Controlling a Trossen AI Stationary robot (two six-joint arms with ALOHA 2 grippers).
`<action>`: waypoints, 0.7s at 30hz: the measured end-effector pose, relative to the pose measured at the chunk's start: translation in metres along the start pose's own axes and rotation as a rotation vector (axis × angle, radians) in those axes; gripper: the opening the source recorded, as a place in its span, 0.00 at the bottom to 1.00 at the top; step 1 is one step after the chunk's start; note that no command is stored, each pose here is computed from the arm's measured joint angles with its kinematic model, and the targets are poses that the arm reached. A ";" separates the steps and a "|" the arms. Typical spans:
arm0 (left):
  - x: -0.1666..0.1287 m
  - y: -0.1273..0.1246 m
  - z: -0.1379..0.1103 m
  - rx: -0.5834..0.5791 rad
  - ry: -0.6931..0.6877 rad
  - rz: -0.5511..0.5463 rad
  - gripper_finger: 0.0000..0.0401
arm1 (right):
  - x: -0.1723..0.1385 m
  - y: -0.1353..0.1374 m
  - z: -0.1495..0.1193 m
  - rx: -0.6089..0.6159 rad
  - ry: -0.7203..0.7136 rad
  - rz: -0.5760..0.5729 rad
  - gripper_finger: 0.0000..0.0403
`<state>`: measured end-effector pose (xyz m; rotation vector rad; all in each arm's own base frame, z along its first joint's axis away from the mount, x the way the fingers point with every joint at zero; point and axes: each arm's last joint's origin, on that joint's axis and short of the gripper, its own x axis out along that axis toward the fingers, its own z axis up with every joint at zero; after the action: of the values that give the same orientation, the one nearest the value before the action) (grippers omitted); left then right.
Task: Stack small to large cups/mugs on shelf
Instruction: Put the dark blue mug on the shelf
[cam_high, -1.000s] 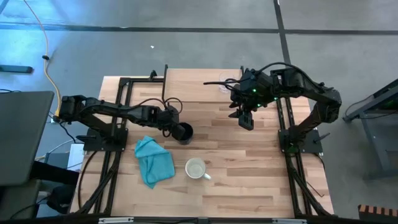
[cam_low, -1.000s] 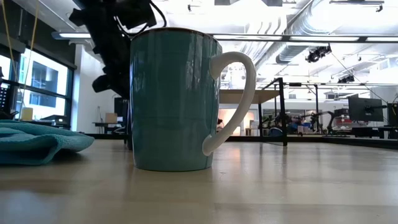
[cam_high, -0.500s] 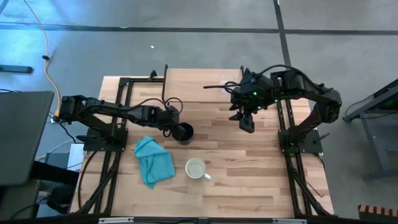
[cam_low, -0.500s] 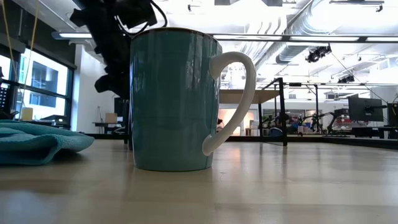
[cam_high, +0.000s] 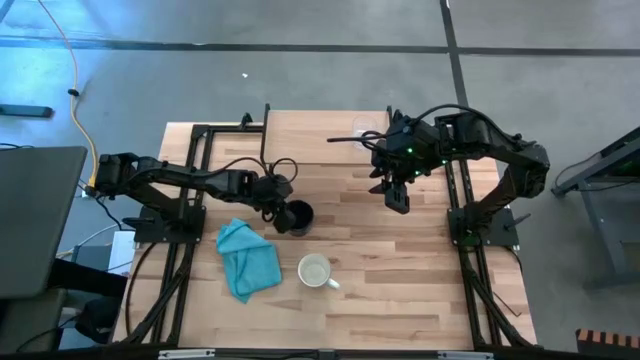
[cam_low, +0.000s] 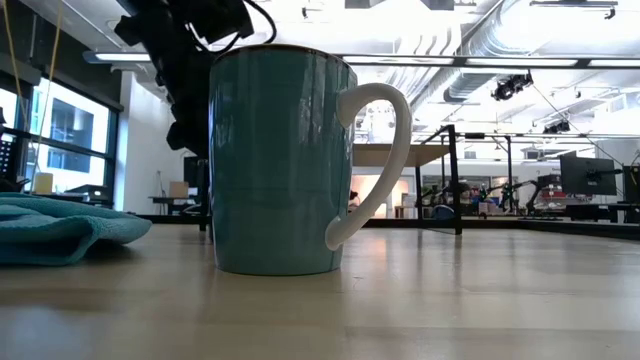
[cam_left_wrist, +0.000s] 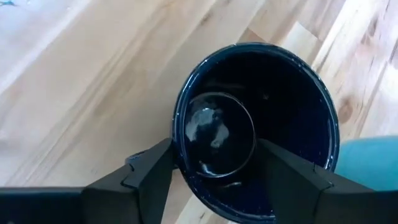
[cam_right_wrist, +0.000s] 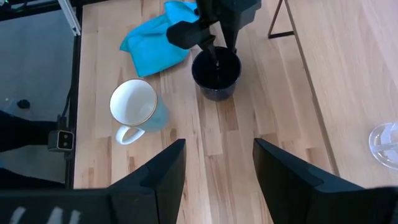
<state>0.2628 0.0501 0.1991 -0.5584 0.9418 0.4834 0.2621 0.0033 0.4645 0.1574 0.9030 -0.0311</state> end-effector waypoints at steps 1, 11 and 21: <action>0.000 0.000 0.000 0.003 0.007 -0.001 0.53 | 0.000 0.000 0.000 0.000 0.000 0.000 0.44; -0.005 0.004 -0.006 0.067 0.060 0.024 0.50 | 0.000 0.000 0.000 0.003 0.001 0.000 0.44; -0.029 0.004 -0.005 0.241 0.001 -0.032 0.54 | 0.000 0.000 0.000 0.003 0.001 0.000 0.44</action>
<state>0.2428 0.0457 0.2211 -0.3551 0.9743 0.3346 0.2620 0.0035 0.4644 0.1605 0.9042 -0.0321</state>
